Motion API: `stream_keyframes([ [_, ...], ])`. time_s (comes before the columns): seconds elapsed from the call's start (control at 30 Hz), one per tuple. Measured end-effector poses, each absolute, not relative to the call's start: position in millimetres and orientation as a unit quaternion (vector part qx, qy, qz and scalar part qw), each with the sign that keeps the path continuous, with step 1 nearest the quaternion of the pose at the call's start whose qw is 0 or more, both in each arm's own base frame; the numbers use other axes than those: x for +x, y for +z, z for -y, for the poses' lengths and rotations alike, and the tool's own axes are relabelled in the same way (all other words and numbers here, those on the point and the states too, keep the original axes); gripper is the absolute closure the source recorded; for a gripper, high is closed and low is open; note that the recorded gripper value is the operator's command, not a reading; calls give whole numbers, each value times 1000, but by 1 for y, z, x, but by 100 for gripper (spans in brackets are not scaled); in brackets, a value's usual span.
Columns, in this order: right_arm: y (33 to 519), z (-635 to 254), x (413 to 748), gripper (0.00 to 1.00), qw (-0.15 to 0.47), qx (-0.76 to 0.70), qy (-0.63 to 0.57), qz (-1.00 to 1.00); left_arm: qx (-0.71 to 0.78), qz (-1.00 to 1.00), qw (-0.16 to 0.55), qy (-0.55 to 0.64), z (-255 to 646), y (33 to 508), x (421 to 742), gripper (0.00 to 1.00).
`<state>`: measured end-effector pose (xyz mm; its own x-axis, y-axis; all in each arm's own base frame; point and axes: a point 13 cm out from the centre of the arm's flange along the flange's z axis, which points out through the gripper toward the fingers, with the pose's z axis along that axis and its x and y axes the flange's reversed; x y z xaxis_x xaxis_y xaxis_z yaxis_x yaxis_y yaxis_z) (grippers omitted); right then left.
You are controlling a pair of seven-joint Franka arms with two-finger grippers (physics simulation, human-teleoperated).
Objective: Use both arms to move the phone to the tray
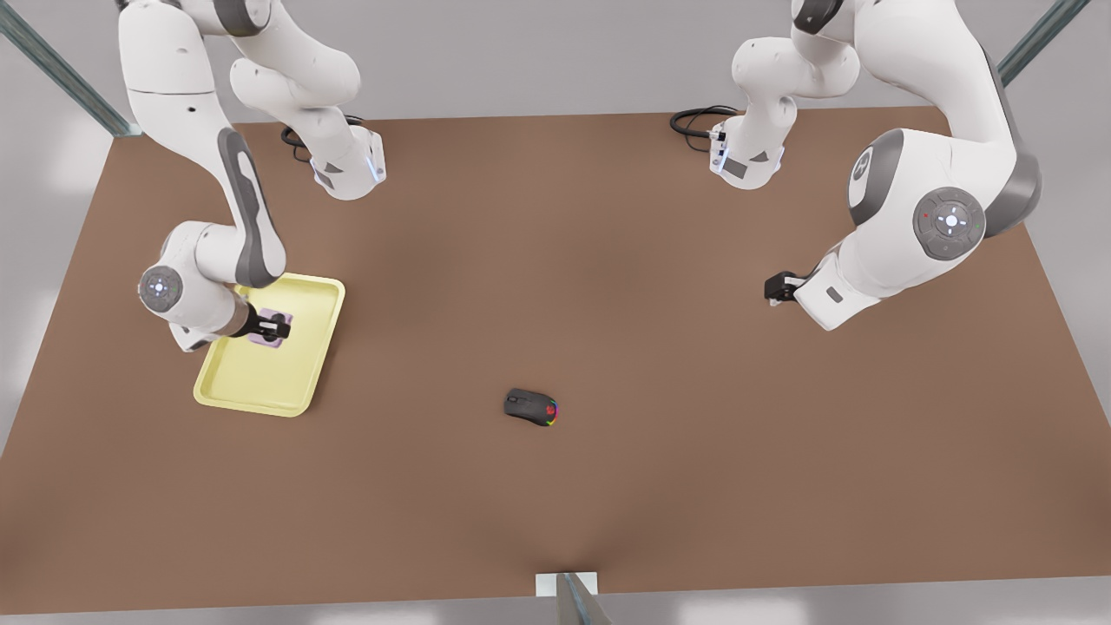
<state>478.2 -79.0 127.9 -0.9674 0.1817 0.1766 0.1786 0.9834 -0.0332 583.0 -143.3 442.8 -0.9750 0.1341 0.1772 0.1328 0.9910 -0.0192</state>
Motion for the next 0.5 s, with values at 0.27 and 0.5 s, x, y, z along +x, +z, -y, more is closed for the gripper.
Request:
stream_keyframes([
  [0.27,97,78,506,0,78,-22,4,997,-70,994,88,3,143,444,583,0],
  [0.5,442,-47,645,0,-70,127,17,989,-70,994,89,-5,138,446,581,0],
])
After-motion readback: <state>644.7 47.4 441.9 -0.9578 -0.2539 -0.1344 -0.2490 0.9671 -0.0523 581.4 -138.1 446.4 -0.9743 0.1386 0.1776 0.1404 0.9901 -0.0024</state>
